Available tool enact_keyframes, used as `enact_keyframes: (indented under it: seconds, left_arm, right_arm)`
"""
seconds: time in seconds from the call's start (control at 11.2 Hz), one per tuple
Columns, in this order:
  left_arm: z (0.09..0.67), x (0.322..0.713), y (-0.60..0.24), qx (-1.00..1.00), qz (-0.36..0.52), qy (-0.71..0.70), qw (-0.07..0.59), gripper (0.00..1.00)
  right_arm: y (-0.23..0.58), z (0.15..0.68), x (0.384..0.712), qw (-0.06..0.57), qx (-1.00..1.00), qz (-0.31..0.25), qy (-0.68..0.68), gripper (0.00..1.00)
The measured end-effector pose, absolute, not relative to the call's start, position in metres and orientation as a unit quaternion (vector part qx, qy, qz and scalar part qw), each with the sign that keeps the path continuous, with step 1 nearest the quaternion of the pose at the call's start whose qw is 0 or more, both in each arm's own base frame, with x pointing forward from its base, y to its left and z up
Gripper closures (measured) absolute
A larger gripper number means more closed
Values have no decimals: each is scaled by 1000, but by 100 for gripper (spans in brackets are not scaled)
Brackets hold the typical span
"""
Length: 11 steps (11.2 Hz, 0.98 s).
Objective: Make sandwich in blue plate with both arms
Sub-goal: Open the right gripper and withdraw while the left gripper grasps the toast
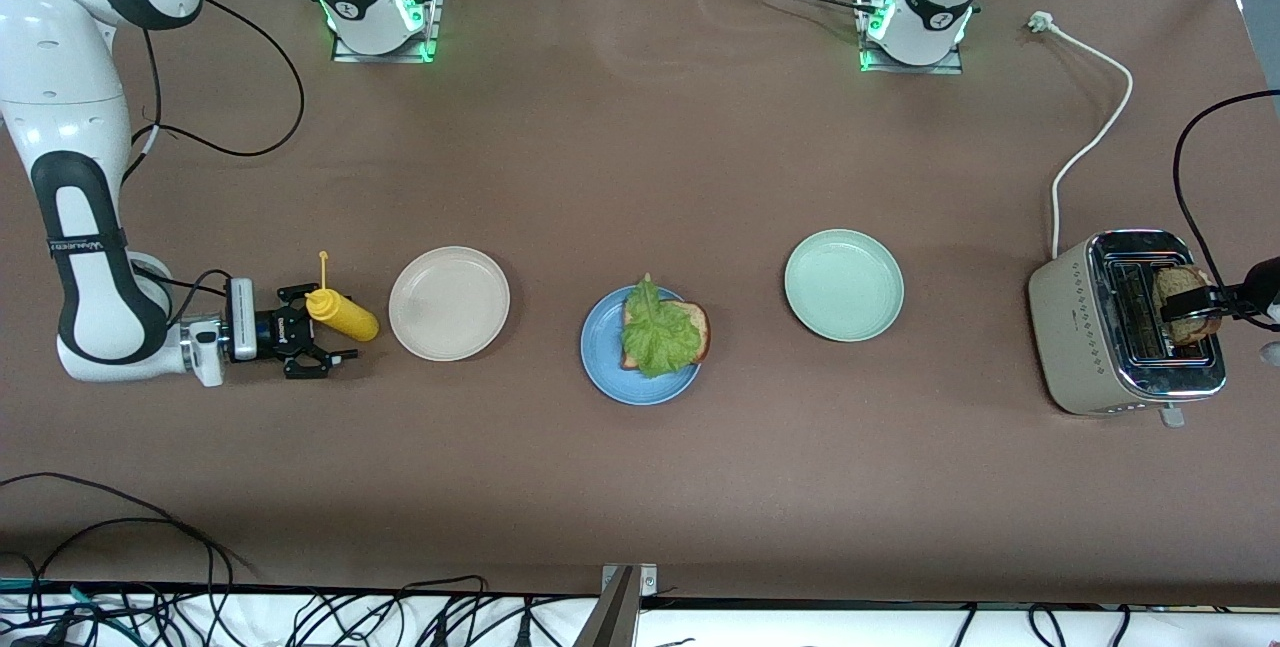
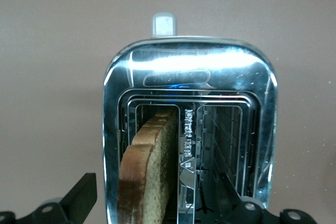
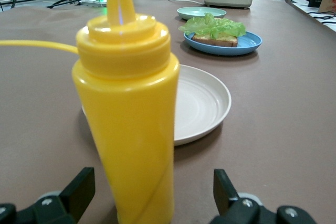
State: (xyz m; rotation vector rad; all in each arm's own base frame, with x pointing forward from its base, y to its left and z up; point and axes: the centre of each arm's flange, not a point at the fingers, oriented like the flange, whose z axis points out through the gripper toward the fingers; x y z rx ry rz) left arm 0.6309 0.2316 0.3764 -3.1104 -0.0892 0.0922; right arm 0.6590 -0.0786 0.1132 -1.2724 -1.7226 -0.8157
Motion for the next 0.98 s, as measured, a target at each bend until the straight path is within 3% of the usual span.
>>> enact_keyframes:
  seconds: [0.45, 0.81, 0.9, 0.98]
  left_arm:
    - [371, 629, 234, -999, 41, -25, 16, 0]
    - [369, 621, 237, -998, 63, -17, 8, 4]
    - [368, 619, 238, -997, 72, -18, 4, 11]
    - [368, 616, 239, -997, 79, -19, 2, 26]
  right_arm:
    - [-119, 125, 664, 372, -521, -299, -708, 0]
    - [-148, 194, 677, 316, -551, -243, -733, 0]
    - [-152, 216, 679, 304, -572, -219, -730, 0]
    - [-153, 238, 681, 294, -596, -194, -722, 0]
